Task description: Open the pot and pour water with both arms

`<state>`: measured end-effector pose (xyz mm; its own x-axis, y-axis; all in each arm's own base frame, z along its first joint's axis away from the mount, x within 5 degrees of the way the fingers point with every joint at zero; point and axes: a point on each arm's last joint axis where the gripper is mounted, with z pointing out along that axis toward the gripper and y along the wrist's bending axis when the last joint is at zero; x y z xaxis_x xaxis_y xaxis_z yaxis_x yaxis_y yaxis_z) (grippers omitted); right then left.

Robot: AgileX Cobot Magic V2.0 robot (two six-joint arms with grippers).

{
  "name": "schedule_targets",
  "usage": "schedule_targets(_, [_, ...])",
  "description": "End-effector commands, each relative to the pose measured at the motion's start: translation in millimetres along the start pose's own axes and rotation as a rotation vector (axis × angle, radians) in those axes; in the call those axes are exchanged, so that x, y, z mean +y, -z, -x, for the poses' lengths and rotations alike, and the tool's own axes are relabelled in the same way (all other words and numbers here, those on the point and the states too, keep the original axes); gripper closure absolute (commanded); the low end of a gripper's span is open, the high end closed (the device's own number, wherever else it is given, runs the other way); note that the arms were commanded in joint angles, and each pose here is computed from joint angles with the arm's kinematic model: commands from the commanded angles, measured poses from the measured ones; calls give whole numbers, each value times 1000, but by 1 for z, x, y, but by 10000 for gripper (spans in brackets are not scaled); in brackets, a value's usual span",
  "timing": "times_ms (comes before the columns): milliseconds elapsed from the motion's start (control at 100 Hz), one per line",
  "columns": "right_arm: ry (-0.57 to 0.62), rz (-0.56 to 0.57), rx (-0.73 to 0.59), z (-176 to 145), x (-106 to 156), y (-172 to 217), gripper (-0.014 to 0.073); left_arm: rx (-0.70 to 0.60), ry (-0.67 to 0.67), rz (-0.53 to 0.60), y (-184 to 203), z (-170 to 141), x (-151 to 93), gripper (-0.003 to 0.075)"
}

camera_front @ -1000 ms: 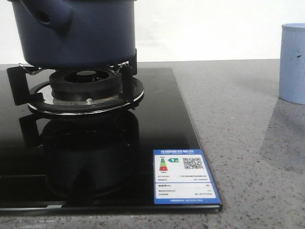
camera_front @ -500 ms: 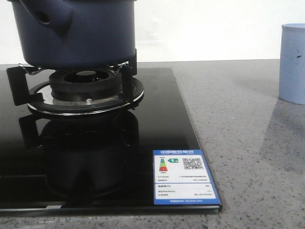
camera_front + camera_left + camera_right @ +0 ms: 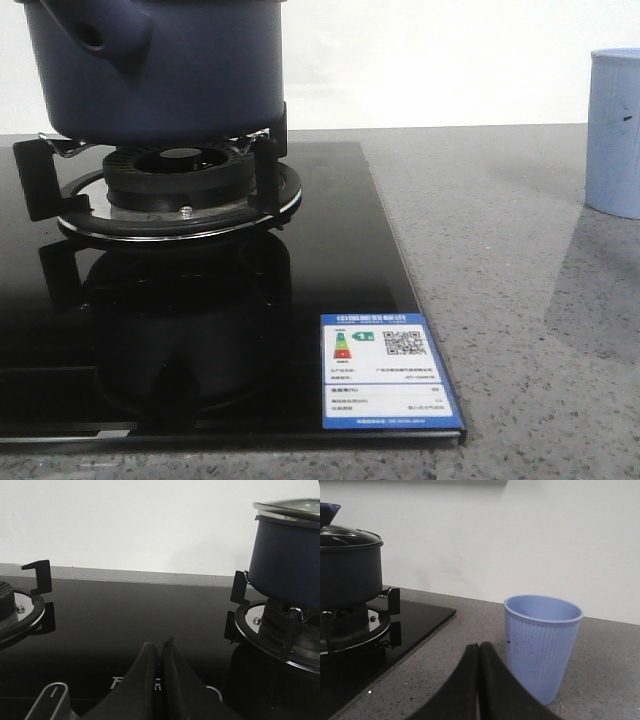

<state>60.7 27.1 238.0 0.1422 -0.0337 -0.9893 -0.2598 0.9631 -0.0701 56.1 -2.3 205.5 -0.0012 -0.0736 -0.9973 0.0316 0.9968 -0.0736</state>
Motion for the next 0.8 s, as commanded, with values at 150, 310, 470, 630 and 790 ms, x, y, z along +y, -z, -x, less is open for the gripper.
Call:
schedule_targets(150, [-10, 6, -26, 9, 0, -1, 657, -92, 23, 6, 2, 4, 1, 736])
schedule_targets(310, [-10, 6, -26, 9, 0, -1, 657, -92, 23, 6, 2, 4, 1, 736])
schedule_targets(470, [-10, -7, -23, 9, -1, -1, 657, -92, 23, 6, 2, 4, 1, 736])
schedule_targets(630, [-13, -39, -7, 6, -4, -1, 657, -92, 23, 6, 2, 4, 1, 736])
schedule_targets(790, [-80, -42, -14, 4, -5, -2, 657, -92, 23, 6, 2, 4, 1, 736])
